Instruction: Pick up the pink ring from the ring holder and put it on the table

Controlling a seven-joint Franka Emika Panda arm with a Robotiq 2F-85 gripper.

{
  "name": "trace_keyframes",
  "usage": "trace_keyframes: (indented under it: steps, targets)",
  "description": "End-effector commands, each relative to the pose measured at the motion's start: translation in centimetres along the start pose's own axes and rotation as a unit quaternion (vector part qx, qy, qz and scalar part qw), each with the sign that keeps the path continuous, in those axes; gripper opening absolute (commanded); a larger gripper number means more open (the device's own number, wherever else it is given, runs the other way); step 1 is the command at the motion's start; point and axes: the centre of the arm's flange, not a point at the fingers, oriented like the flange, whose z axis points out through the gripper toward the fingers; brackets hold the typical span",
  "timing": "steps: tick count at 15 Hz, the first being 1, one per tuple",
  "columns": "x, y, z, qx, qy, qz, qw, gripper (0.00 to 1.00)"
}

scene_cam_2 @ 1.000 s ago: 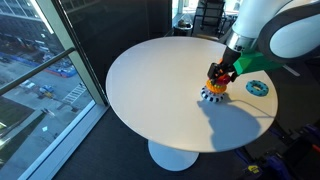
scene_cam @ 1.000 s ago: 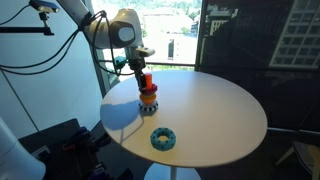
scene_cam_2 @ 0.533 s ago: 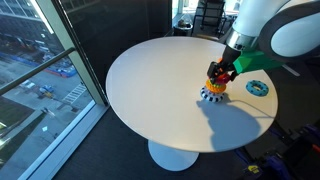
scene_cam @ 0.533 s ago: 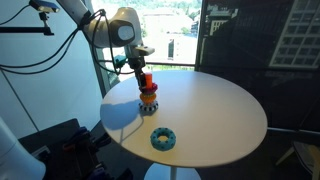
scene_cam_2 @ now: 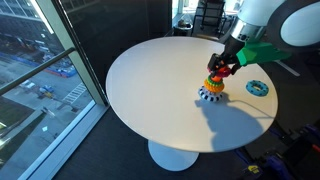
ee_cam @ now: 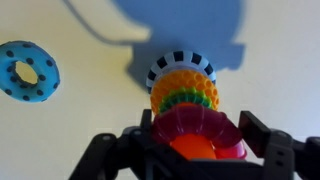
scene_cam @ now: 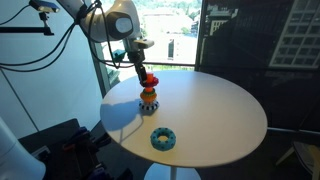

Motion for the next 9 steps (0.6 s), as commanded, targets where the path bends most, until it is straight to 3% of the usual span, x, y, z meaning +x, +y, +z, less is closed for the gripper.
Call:
trace_keyframes:
  steps: [1,9]
  targets:
    - [-0.4,0.2,-2.8,0.000,0.008,0.007,0.9999,0.62]
    - [-1.0,-0.3,-7.9,0.031,0.040,-0.002,0.9987,0.62]
